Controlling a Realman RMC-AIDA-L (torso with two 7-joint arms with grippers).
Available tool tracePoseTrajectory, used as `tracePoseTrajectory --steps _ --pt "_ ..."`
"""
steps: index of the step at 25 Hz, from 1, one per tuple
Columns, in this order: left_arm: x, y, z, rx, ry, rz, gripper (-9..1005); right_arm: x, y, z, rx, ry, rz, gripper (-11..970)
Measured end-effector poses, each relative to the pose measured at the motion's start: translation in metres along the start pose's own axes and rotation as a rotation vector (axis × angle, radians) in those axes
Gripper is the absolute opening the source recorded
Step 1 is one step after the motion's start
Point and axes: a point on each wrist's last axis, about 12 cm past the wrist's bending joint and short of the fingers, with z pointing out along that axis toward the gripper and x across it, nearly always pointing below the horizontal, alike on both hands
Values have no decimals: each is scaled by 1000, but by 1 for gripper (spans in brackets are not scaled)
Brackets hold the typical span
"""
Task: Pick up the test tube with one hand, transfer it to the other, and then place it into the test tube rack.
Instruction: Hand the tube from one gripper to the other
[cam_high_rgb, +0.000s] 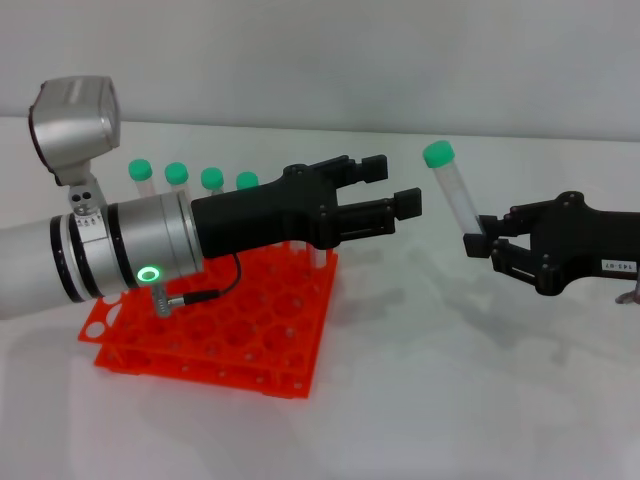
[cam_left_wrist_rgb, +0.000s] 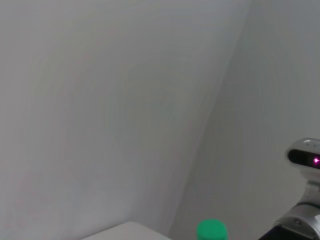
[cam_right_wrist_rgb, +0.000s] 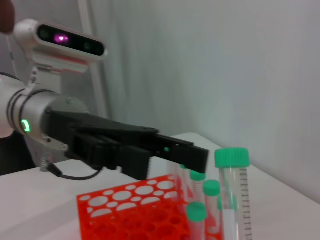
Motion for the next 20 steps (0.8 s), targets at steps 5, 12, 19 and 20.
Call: tracePoseTrajectory --steps 5,12,19,20 --pt "0 1 2 -6 5 1 814 0 5 3 -24 -13 -3 209" --pt "5 -4 23 27 60 6 813 -2 8 7 -45 -29 -23 211" --pt "5 -5 23 26 30 24 813 0 8 5 -44 -26 -25 213" --pt "5 -5 23 26 30 24 813 0 8 5 -43 -26 -26 214"
